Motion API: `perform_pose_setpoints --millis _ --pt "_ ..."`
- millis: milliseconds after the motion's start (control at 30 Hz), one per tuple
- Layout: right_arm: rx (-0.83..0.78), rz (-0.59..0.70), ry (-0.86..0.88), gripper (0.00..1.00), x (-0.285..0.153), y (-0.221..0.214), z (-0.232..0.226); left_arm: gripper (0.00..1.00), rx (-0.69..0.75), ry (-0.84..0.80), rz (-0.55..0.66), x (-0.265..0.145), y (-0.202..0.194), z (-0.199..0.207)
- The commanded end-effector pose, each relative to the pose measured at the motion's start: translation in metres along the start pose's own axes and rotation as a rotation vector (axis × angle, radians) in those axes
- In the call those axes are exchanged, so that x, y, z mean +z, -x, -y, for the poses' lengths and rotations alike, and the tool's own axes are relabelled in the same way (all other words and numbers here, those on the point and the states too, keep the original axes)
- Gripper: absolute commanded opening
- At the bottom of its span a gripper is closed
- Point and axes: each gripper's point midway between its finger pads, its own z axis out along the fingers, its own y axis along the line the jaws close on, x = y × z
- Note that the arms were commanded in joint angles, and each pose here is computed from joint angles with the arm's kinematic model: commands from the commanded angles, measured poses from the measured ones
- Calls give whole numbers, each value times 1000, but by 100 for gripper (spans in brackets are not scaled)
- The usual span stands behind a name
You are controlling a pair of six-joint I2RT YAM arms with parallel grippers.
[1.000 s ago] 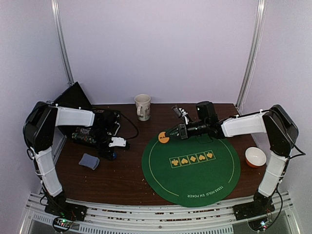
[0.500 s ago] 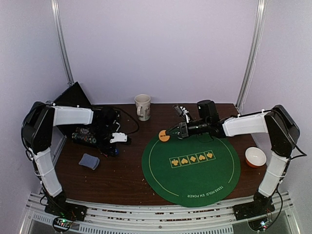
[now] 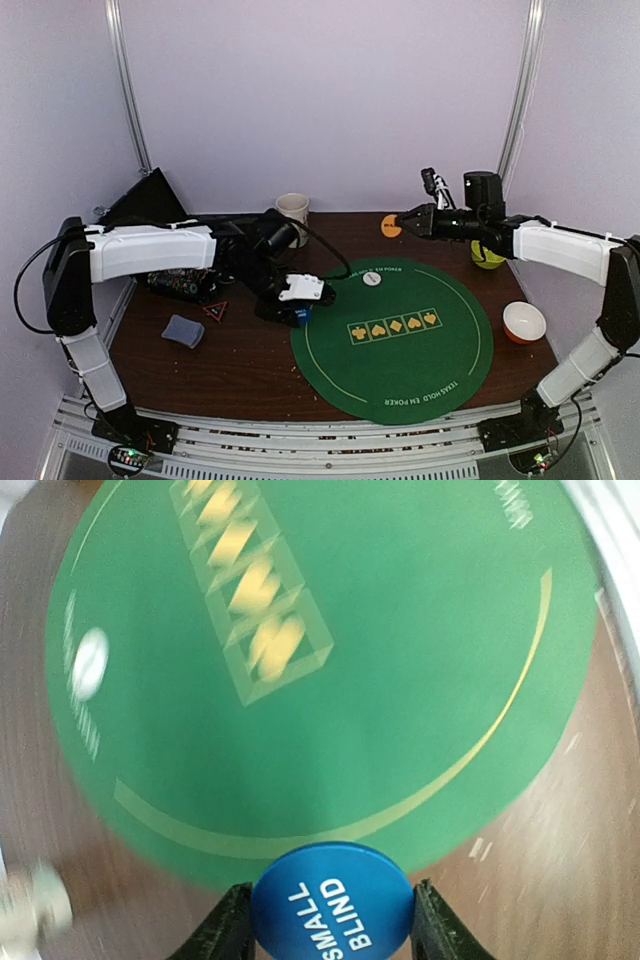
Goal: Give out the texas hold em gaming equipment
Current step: Pick up the small blind button from the center of the board, then place the small blind button on the poker table mat.
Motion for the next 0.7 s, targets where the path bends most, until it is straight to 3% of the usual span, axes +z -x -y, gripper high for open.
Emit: perform_pose_setpoints --millis 0,167,400,467,533,667 --pt "7 47 -244 0 -45 10 34 39 116 -1 169 28 83 17" --pt "1 34 -315 0 -66 0 39 38 152 -24 245 75 138 23" --pt "2 4 -343 0 -76 -11 40 46 220 -110 257 125 161 57" --pt "4 1 -338 0 -75 -12 40 56 201 -106 284 125 167 56" --pt "9 -4 -328 0 -73 -11 39 74 197 -91 318 118 176 52" --pt "23 -40 -351 0 -67 -15 46 88 134 35 400 81 196 27"
